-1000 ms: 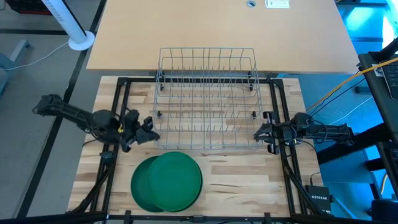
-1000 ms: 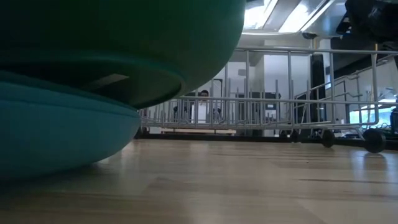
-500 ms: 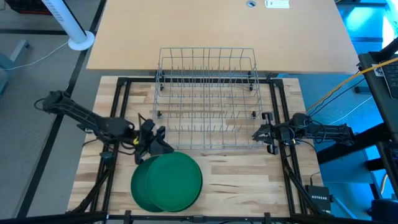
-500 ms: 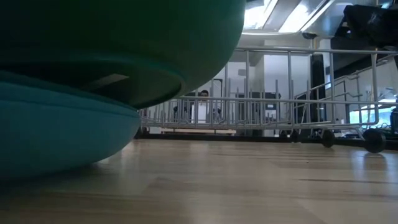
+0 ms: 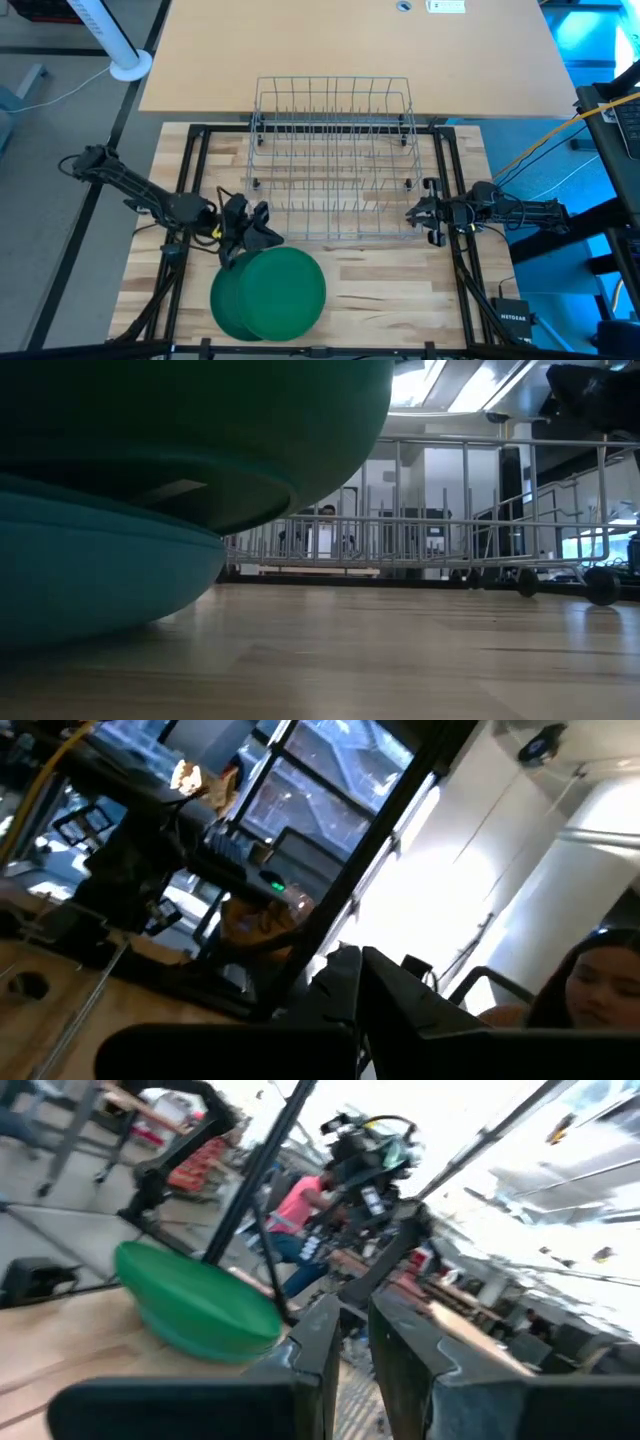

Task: Sort dishes
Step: Put the top green plate into the dish rack

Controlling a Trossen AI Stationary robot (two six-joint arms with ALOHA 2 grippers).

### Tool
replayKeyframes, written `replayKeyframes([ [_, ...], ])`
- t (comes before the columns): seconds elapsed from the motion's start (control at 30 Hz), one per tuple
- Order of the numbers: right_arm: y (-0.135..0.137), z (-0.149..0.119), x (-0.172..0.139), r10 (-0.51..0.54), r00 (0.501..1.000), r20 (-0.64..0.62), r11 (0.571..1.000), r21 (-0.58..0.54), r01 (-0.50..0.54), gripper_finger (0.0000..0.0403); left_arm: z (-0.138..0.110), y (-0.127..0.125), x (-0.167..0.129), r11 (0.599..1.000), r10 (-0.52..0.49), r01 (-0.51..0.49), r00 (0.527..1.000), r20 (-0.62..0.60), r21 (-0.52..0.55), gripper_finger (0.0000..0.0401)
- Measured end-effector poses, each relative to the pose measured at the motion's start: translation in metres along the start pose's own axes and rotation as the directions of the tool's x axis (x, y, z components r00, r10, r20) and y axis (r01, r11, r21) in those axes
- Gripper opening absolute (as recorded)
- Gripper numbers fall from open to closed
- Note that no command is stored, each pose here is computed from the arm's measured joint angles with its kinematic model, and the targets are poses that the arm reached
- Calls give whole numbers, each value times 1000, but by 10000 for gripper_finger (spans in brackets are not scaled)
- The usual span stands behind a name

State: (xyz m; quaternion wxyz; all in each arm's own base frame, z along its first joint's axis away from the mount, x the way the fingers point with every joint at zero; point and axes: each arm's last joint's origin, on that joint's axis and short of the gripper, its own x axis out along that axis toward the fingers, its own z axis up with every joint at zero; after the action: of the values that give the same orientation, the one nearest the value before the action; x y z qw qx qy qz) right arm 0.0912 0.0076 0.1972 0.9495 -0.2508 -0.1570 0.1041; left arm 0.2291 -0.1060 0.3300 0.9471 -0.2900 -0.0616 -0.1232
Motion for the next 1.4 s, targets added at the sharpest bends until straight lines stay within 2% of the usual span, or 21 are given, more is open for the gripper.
replayKeyframes([
  [0.17, -4, 7, 0, -51, 997, 63, 998, 47, 48, 62, 2, -28, 15, 989, 147, -143, 981, -124, 42, 1],
  [0.3, -5, 8, 0, -56, 995, 78, 995, 86, 49, 62, 7, -55, 28, 969, 247, -236, 947, -206, 76, 1],
  [0.4, -5, 9, 0, -58, 995, 83, 995, 85, 51, 62, 2, -67, 35, 932, 363, -349, 886, -289, 98, 1],
  [0.47, -5, 9, 0, -58, 994, 90, 995, 84, 50, 62, -6, -70, 37, 892, 440, -445, 822, -362, 75, 0],
  [0.53, -5, 9, 0, -52, 994, 91, 996, 84, 45, 62, -18, -70, 35, 824, 515, -566, 730, -449, 25, 0],
  [0.63, -5, 9, 0, -52, 994, 91, 995, 84, 44, 62, -37, -69, 29, 680, 556, -731, 570, -605, -64, 0],
  [0.77, -5, 9, 0, -52, 995, 91, 996, 83, 44, 62, -57, -72, 21, 485, 472, -862, 399, -786, -146, 0],
  [0.87, -5, 9, 0, -52, 995, 90, 996, 83, 44, 62, -65, -76, 18, 372, 388, -914, 313, -867, -163, 0],
  [0.93, -5, 9, 0, -52, 995, 90, 996, 81, 44, 62, -66, -80, 16, 318, 351, -931, 293, -889, -181, 0],
  [1.1, -5, 9, 0, -52, 995, 90, 996, 79, 44, 62, -68, -82, 14, 159, 338, -956, 288, -896, -248, 0],
  [1.17, -5, 9, 0, -52, 995, 90, 996, 79, 45, 62, -67, -81, 15, 116, 339, -957, 289, -895, -265, 1],
  [1.3, -5, 9, 0, -52, 995, 90, 996, 79, 45, 62, -66, -78, 17, 107, 343, -957, 291, -893, -271, 27],
  [1.4, -5, 9, 0, -52, 995, 90, 996, 79, 44, 62, -66, -72, 20, 81, 364, -962, 271, -891, -260, 64],
])
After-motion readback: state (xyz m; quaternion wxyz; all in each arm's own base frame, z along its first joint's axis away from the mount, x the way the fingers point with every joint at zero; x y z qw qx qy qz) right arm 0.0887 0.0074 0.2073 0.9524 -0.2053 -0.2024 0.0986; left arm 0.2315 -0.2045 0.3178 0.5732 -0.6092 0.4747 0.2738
